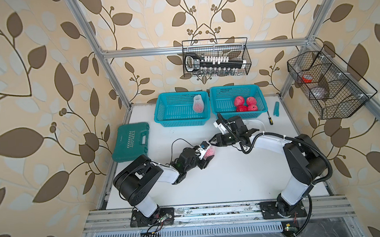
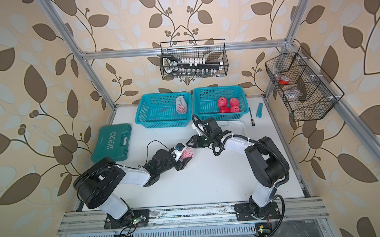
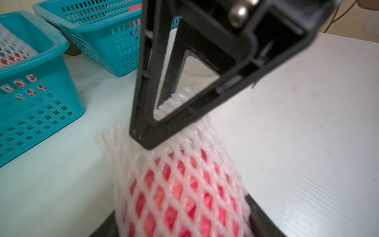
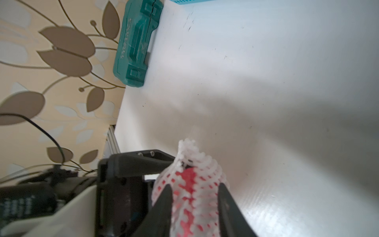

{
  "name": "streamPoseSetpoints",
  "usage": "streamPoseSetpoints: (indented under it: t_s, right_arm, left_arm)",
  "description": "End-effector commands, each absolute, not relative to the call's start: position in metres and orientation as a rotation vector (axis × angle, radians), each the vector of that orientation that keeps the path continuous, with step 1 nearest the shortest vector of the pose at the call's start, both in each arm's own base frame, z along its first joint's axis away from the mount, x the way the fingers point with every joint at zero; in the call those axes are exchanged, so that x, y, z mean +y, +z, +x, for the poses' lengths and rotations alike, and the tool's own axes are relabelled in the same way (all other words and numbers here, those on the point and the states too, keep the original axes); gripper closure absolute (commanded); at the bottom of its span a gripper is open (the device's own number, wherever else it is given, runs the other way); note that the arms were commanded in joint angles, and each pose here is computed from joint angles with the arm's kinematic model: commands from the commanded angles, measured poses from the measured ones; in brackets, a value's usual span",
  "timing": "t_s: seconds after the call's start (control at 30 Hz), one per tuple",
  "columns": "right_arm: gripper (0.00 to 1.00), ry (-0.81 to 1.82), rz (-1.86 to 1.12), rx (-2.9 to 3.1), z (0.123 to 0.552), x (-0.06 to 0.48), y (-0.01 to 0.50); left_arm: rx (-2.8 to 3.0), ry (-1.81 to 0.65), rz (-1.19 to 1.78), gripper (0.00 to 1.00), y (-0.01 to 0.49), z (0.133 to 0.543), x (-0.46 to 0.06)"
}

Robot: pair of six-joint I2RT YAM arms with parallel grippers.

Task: Remove foam nets from apples
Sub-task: Remove the foam net from the apple.

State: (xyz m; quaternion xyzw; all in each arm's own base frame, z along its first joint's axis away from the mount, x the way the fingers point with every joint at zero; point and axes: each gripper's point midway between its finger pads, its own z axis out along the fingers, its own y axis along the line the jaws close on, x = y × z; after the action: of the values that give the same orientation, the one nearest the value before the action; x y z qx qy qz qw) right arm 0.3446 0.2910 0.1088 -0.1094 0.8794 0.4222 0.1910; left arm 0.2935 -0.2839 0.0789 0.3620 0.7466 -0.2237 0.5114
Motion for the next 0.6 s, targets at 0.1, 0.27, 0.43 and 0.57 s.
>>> streamPoseSetpoints:
  t_s: [0.1, 0.27, 0.43, 0.57]
  right_arm:
    - [0.84, 1.229, -0.354, 2.437, 0.346, 0.300, 0.120]
    - [0.90, 1.212, -0.381, 2.378, 0.348, 0.299, 0.138]
    - [0.93, 1.129, -0.471, 2.262, 0.344, 0.298, 0.159]
    - [0.91, 0.945, -0.577, 2.146, 0.335, 0.299, 0.174]
  left_arm:
    - [1.762, -0.526, 0.868, 0.11, 0.086, 0.296, -0.289]
    - [1.758, -0.520, 0.842, 0.01, 0.089, 0.299, -0.287]
    - [1.691, -0.479, 0.669, 0.01, 0.112, 0.307, -0.267]
    - [1.694, -0.472, 0.629, 0.01, 0.120, 0.307, -0.261]
